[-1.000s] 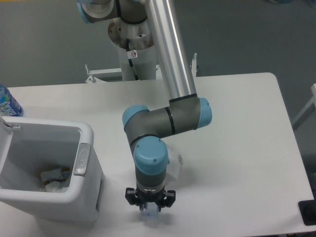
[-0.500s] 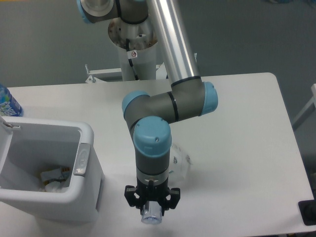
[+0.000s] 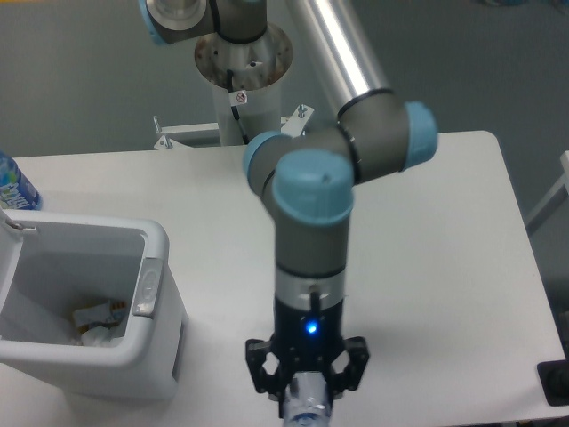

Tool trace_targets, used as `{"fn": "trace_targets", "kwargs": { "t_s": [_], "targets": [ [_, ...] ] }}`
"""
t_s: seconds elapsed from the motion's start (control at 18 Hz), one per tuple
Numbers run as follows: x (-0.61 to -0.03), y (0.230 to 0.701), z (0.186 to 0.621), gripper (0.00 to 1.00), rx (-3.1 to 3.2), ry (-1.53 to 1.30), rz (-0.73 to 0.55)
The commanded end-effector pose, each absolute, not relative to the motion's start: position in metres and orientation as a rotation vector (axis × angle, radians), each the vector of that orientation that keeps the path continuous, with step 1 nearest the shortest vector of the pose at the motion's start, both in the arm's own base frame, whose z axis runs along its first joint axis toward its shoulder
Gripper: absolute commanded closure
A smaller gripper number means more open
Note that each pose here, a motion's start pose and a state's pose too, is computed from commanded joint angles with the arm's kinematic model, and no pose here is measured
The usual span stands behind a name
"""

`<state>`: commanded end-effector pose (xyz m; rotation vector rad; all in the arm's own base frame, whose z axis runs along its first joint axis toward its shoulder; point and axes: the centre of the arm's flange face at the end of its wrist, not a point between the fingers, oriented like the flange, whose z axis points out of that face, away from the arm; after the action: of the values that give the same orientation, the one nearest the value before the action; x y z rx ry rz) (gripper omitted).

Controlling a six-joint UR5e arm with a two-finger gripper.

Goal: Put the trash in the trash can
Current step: 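Lift the bottle up off the table, then carry the bottle over the white bin and release it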

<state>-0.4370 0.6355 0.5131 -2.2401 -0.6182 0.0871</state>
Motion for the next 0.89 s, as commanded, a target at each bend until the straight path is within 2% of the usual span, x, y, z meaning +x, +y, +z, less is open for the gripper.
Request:
{"fn": "trace_targets", "kwargs": {
  "t_s": [0.44, 0.89],
  "targets": [
    [-0.409, 0.626, 0.58, 0.41, -2.084, -0.552, 0.068],
    [-0.333, 0.635, 0.621, 0.41, -2.041, -0.495, -0.02]
  ]
}}
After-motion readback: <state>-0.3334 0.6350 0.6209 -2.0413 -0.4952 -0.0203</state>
